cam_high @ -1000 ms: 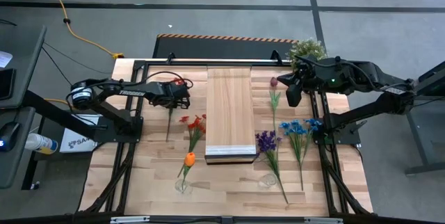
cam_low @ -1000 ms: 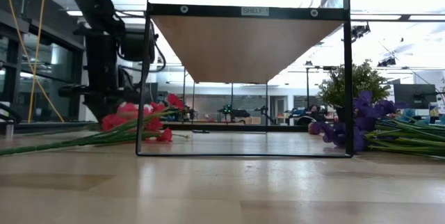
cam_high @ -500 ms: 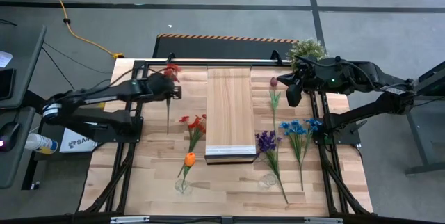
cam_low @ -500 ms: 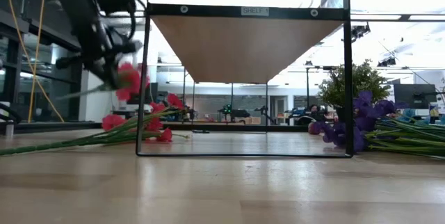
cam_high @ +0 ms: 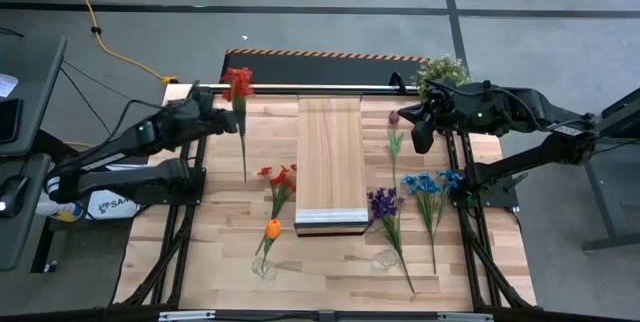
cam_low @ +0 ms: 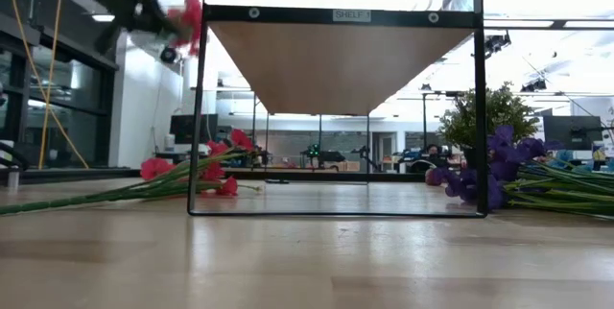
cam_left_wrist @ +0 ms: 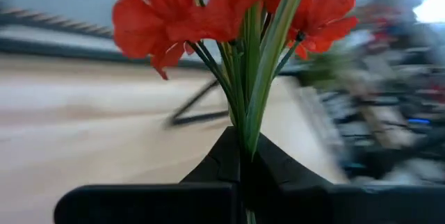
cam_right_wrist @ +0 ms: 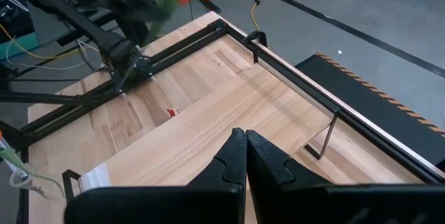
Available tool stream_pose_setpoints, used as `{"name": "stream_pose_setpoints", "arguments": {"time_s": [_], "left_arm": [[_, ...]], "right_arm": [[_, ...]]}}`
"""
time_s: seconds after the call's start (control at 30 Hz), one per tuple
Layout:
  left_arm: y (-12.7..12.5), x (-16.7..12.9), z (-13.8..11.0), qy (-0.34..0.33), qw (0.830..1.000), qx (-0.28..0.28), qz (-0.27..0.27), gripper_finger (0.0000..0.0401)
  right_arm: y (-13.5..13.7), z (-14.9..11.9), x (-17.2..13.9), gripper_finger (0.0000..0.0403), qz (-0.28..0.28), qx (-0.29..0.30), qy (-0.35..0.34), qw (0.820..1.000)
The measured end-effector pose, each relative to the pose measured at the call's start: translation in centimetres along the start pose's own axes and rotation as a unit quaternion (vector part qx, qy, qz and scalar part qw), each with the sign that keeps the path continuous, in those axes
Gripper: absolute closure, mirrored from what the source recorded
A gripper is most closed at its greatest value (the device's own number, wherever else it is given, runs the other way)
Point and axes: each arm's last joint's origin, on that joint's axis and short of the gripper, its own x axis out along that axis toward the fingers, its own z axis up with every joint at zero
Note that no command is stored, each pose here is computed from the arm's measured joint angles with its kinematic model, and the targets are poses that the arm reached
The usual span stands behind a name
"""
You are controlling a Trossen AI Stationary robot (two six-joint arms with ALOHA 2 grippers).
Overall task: Pick and place flowers into a vace then onto a shelf
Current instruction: Put the top red flowers into the left transparent vase
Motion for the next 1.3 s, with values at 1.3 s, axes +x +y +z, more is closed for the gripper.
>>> {"name": "stream_pose_setpoints", "arguments": {"time_s": [1.3], "left_arm": [[-5.8,-5.1,4.5,-0.006,0.924,0.104,-0.367,0.036]], "right_arm": [[0.0,0.2,0.2,0.0402,-0.019,0.004,-0.017,1.0]]}}
